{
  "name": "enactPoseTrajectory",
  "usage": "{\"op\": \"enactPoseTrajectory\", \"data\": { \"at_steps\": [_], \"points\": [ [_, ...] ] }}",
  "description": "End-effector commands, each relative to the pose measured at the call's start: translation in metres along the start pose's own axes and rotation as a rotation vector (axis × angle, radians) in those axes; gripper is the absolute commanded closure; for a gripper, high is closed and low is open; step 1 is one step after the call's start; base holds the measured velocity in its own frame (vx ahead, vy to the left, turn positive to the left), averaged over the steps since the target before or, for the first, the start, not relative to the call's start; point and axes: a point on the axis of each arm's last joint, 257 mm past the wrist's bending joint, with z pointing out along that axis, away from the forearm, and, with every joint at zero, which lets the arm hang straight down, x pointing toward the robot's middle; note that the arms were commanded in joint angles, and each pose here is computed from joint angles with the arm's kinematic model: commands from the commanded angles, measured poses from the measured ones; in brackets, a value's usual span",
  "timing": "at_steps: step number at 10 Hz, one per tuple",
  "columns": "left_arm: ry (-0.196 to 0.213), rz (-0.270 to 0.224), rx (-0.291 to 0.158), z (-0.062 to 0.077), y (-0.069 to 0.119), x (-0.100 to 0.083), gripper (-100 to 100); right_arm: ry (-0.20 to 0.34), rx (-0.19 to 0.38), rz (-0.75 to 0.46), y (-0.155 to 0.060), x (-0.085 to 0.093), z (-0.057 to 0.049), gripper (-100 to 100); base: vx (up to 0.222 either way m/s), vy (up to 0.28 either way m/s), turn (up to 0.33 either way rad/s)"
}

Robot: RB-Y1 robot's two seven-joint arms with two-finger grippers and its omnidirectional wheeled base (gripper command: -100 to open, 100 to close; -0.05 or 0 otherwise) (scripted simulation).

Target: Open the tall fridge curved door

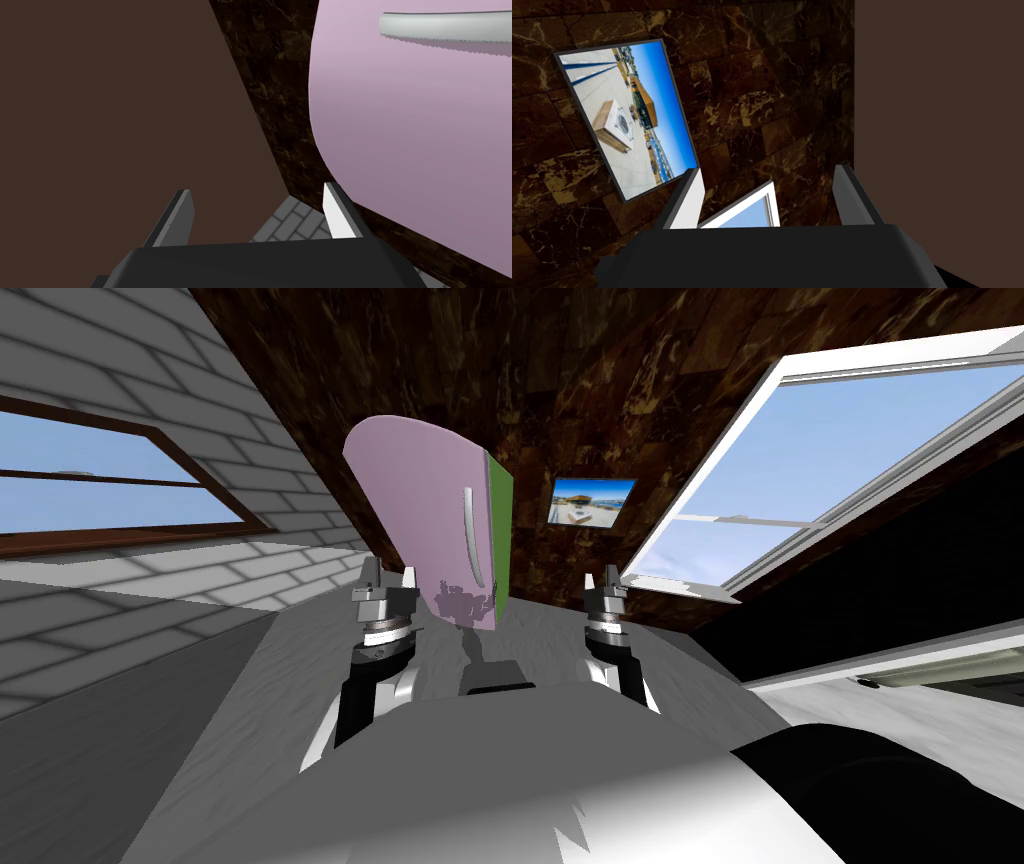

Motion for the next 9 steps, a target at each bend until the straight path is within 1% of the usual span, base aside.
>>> {"op": "enactPoseTrajectory", "data": {
  "at_steps": [1,9],
  "points": [
    [0.0,0.0,0.0,0.0,0.0,0.0,0,0.0,0.0,0.0,0.0,0.0,0.0,0,0.0,0.0,0.0],
    [0.0,0.0,0.0,0.0001,-0.0002,0.0,0,0.0,0.0,0.0,0.0002,0.0,0.0,0,0.0,0.0,0.0]
  ]
}}
